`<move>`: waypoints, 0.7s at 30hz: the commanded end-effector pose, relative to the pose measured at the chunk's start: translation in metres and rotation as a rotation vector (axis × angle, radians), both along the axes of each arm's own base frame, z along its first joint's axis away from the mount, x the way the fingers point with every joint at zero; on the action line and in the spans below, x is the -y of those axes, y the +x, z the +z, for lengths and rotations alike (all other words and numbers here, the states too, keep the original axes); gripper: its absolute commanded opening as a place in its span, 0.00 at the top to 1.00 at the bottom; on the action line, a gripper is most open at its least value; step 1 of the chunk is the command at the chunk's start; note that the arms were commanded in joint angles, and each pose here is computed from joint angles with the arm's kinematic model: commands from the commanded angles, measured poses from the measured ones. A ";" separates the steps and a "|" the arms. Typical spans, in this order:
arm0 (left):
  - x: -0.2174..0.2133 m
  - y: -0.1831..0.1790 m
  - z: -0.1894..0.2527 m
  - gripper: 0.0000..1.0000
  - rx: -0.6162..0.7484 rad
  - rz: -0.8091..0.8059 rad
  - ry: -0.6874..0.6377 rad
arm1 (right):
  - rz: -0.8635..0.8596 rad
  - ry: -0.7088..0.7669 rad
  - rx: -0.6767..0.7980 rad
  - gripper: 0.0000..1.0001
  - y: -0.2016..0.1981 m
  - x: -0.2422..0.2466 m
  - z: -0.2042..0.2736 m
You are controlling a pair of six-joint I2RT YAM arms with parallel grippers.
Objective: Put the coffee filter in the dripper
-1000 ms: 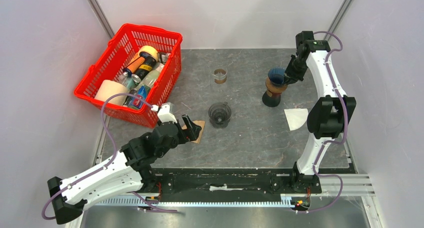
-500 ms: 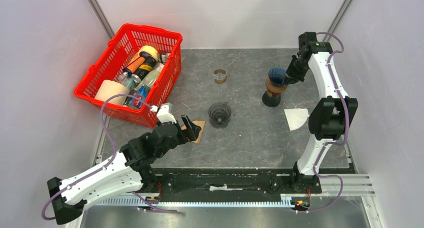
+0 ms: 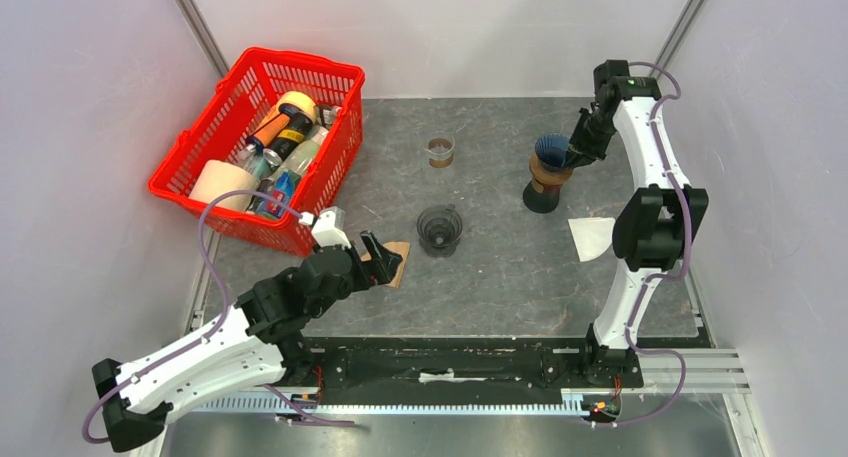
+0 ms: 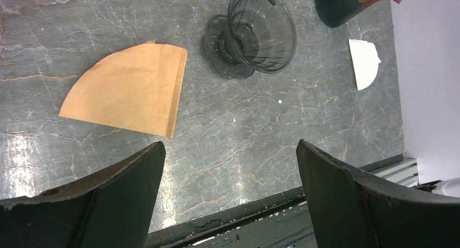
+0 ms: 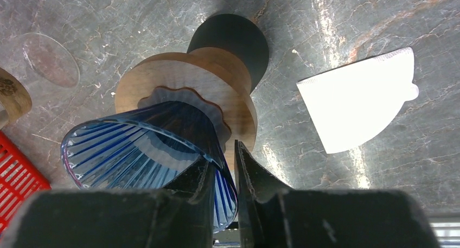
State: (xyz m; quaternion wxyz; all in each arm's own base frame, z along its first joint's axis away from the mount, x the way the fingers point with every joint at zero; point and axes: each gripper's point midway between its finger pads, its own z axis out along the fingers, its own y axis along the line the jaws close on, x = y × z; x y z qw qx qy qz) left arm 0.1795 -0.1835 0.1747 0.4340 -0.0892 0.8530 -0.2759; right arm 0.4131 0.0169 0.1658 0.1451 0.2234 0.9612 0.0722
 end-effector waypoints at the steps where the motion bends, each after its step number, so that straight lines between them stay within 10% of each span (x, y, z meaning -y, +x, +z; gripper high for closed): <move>1: 0.004 0.000 0.014 0.03 0.007 0.007 -0.058 | 0.026 -0.087 -0.229 0.77 -0.030 0.014 -0.040; 21: 0.007 0.009 0.024 0.02 0.028 0.018 -0.027 | 0.047 -0.033 0.095 0.42 0.002 0.002 0.068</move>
